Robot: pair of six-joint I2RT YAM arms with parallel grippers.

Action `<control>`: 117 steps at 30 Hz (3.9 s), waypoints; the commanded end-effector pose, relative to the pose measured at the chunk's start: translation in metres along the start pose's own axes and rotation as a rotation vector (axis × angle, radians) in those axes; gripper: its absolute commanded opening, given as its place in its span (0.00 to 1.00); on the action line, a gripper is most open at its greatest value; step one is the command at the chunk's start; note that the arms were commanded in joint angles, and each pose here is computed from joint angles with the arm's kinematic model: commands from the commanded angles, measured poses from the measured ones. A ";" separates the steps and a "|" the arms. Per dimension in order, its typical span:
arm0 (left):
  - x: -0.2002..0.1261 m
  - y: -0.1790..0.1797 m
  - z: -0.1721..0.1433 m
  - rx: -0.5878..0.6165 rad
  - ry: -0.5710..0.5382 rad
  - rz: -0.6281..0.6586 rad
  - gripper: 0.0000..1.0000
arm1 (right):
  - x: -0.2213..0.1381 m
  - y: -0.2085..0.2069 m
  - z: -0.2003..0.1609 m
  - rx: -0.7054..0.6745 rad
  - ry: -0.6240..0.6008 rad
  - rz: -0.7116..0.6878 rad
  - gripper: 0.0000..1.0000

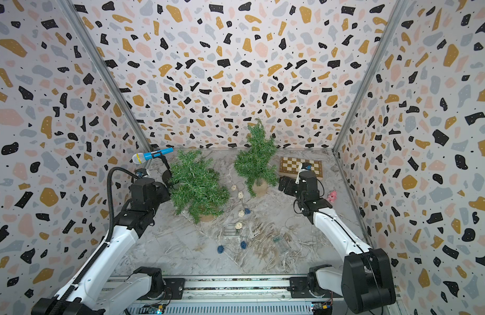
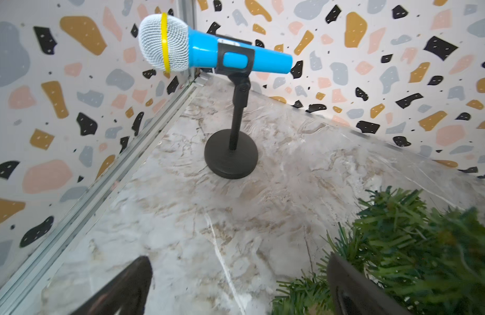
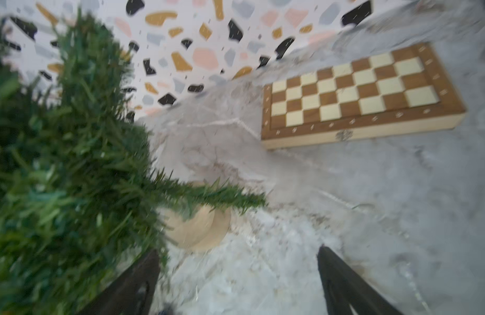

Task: Wrap string light around the christmas tree
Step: Pick up the light string from the center of the board.

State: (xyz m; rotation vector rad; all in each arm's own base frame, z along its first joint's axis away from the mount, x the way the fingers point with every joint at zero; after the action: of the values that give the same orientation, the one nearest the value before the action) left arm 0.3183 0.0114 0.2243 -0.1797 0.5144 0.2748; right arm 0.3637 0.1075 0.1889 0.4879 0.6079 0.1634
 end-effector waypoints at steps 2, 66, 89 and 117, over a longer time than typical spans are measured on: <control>-0.016 -0.001 0.004 0.008 0.059 0.023 0.99 | -0.007 0.022 -0.018 0.007 0.102 0.050 0.91; -0.045 -0.027 -0.016 0.126 0.329 -0.137 0.96 | 0.073 0.101 -0.195 -0.369 0.443 -0.137 0.76; -0.052 -0.023 0.000 0.164 0.314 -0.107 0.96 | 0.084 0.096 -0.220 -0.364 0.495 -0.112 0.35; -0.106 -0.009 0.060 0.182 0.188 -0.074 0.95 | -0.030 0.189 -0.134 -0.440 0.374 0.207 0.19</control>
State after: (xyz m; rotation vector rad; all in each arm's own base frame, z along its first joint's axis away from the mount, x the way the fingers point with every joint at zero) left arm 0.2690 -0.0051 0.3191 -0.0637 0.7190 0.1583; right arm 0.2655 0.3172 0.1678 0.0928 0.8957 0.5441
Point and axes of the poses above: each gripper's point midway between its finger pads, its own x axis out along the fingers, its own y axis along the line the jaws close on, z = x × y, the point moved 1 cm from there along -x, back along the fingers, and after that the axes turned 5 degrees about x, right-handed, at the moved point
